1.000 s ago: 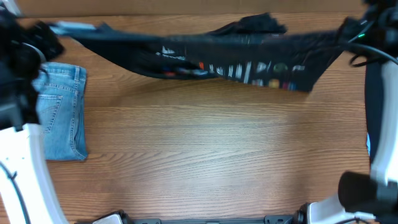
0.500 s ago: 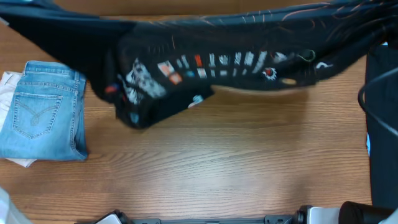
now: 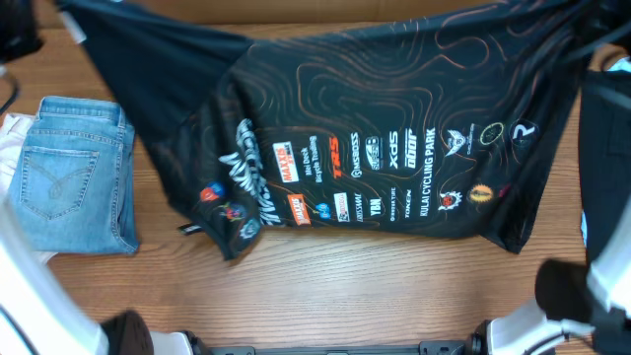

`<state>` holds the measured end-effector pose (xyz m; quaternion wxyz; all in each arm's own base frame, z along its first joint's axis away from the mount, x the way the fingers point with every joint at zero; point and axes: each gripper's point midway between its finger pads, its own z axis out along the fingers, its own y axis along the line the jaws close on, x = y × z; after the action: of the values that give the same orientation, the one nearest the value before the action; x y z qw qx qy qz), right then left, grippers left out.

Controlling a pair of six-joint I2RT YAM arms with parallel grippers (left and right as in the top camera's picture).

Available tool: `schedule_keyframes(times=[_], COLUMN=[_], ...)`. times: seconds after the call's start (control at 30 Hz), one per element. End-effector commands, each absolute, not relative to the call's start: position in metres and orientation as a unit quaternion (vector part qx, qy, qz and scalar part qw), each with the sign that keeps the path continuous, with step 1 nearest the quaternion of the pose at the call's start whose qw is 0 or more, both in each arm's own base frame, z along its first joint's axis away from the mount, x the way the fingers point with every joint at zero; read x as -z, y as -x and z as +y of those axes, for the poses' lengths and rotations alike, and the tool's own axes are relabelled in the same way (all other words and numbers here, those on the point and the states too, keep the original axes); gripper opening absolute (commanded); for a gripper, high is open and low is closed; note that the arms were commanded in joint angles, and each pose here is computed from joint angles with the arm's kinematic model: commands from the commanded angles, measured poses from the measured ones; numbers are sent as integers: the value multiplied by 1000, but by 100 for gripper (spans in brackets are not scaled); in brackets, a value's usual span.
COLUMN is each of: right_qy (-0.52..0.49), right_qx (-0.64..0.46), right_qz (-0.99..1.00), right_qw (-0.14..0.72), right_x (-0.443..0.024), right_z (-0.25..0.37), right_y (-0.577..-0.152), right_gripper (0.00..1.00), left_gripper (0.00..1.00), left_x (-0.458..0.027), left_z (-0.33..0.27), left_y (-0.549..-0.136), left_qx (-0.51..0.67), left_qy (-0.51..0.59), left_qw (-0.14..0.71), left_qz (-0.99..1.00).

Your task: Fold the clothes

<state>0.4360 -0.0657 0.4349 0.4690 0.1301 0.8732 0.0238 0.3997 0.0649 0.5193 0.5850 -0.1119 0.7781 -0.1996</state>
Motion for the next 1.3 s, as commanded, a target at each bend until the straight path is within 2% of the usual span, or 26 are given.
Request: schedule_keyframes(times=[0.0,0.1,0.17,0.27,0.4,0.5,0.67,0.9,1.0,1.13,1.27], right_qy=[-144,-171,-172,-175,-183,-196,-209,-225,-241,-258,-271], right_qx=[-13,-23,-26,-15,7,27,43,51,52,55,57], right_qz=[876,858,841,819,813,832,880,942,952,958,958], right_qw=[461,483,513,547,553,518,425,245,184,114,72], right_x=[-415,-420,-438,-466,-476,-459,-410,-323,-291,-249,-215], right_z=[-79,-84,-84,-88,-94,-99,-101,-101,-107,-117,-127], right_y=[-464,-480,-483,-475,-463,-452,-432,-395,-383,-368,-359], right_gripper=[4,4,4,4,4,4,4,4,4,4,4], left_gripper=[4,4,4,4,4,4,4,4,4,4,4], left_x=[-500,-507,-529,-577,-622,-623,-559,-414,-372,-332,-284], left_z=[49,45,47,54,52,42,22,-13,-37,-66,-92], left_y=[-444,-471,-476,-464,-434,-419,-420,-396,-384,-378,-362], left_qx=[216,231,239,225,220,209,194,149,141,152,157], left_qy=[70,60,57,37,10,-8,-9,2,-34,-61,-87], left_qw=[577,601,633,693,729,719,630,382,294,218,128], left_qz=[785,763,734,684,649,663,752,912,945,962,976])
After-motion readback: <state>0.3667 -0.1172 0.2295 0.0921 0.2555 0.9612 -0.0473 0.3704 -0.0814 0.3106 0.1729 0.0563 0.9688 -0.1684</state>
